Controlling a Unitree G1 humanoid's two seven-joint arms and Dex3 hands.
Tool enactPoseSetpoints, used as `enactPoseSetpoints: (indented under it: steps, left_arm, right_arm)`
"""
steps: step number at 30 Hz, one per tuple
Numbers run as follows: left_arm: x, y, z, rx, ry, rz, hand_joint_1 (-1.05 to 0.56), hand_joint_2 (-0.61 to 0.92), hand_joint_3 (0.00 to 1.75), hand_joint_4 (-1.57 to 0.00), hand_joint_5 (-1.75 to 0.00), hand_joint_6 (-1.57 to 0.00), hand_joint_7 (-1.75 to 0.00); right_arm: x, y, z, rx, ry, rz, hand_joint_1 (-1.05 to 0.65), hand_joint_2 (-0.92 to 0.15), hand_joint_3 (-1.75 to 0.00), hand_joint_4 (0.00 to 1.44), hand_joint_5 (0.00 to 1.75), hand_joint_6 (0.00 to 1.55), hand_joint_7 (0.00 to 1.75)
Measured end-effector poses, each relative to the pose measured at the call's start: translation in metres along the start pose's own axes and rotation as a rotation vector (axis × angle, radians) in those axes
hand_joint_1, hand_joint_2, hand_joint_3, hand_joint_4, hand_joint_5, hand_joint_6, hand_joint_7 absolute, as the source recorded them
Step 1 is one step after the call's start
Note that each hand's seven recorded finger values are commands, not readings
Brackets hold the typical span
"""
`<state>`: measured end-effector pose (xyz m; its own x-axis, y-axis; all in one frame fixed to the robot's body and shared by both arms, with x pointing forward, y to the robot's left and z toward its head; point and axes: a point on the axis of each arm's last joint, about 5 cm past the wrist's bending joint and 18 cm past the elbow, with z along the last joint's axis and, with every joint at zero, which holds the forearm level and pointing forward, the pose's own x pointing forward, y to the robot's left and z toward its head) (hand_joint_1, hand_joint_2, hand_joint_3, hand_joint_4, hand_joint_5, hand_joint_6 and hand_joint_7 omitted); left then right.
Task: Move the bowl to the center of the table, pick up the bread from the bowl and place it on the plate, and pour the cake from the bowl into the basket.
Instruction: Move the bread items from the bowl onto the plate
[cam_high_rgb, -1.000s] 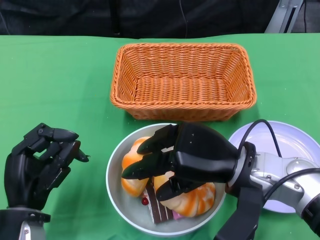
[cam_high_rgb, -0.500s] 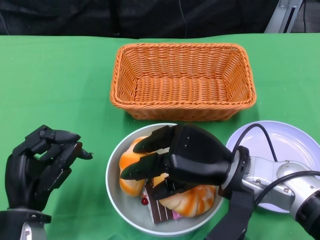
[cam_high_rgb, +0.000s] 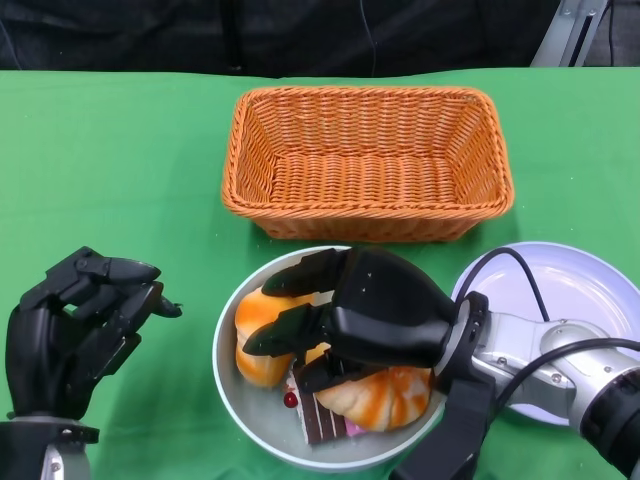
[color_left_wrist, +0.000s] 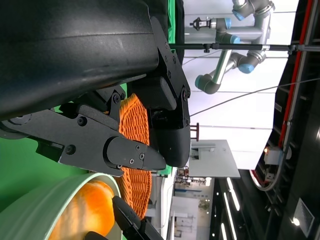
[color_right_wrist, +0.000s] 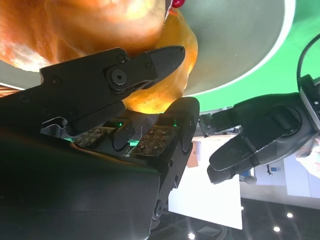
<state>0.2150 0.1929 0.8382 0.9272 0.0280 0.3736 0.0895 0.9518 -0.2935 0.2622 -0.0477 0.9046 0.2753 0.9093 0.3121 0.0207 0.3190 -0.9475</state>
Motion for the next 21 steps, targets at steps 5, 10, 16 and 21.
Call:
enactPoseSetpoints:
  steps: [5, 10, 16, 21]
  left_arm:
    - [-0.0011, -0.0002, -0.0007, 0.013, 0.0, 0.009, -0.17, 0.92, 0.3, -0.86, -1.29, -0.9, -1.01]
    - [-0.0011, 0.0003, -0.0007, -0.004, -0.011, 0.021, -0.17, 0.92, 0.28, -0.87, -1.3, -0.9, -1.02]
    - [-0.0011, -0.0004, -0.001, -0.005, -0.011, 0.019, -0.17, 0.92, 0.27, -0.87, -1.31, -0.89, -1.03]
    - [-0.001, -0.0006, -0.001, -0.006, -0.011, 0.018, -0.17, 0.92, 0.28, -0.87, -1.3, -0.89, -1.04]
  right_arm:
    - [-0.0003, 0.004, -0.0016, -0.012, -0.005, 0.007, -0.35, -0.91, -0.01, 1.13, 0.21, 1.05, 0.05]
    - [0.0005, 0.0043, -0.0037, -0.023, 0.003, 0.023, -0.37, -0.89, 0.0, 1.13, 0.25, 1.07, 0.04]
    - [0.0012, 0.0044, -0.004, -0.015, 0.021, 0.056, -0.36, -0.87, 0.0, 1.1, 0.41, 1.13, 0.02]
    - [0.0025, 0.003, -0.0045, 0.003, 0.03, 0.074, -0.34, -0.9, 0.0, 0.93, 0.73, 1.17, 0.01]
